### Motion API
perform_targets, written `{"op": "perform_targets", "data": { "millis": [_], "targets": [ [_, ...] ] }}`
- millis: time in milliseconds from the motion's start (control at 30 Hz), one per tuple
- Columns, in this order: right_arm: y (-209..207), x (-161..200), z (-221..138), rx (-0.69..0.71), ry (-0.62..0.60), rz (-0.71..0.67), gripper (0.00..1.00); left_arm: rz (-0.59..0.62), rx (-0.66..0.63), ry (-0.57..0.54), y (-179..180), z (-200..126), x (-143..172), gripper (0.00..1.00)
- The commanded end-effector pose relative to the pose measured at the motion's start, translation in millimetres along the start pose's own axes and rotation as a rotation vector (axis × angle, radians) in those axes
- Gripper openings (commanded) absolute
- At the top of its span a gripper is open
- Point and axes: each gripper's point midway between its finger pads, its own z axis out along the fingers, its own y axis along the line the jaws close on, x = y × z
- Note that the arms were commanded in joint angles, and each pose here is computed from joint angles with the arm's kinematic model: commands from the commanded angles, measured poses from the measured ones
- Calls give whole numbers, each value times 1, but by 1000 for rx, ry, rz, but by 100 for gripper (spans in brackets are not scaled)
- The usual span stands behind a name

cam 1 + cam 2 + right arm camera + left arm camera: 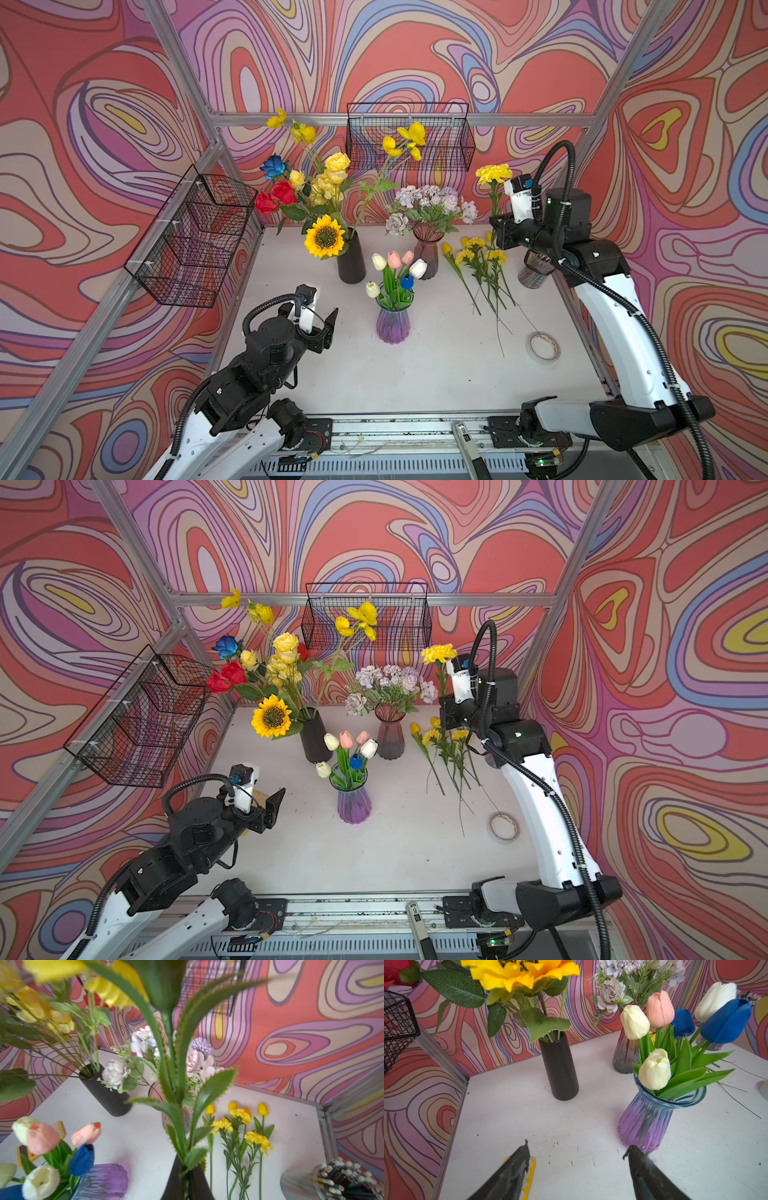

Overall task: Pick out yellow flowers from the vase
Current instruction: Place the flower at the center of the board.

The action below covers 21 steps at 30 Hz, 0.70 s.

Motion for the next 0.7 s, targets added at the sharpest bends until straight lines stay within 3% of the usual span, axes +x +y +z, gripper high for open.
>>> {"op": "perform_targets", "data": {
  "millis": [0, 367, 667],
  "targets": [
    [-28, 35, 21, 51, 104, 84, 0, -34, -24, -13, 6, -3, 3, 78],
    [-76, 122, 92, 165, 287, 179, 0, -54, -29, 2, 13, -19, 13, 79],
    [-87, 183, 157, 138, 426, 208, 0, -34, -10, 47, 8, -16, 16, 79]
  ]
}}
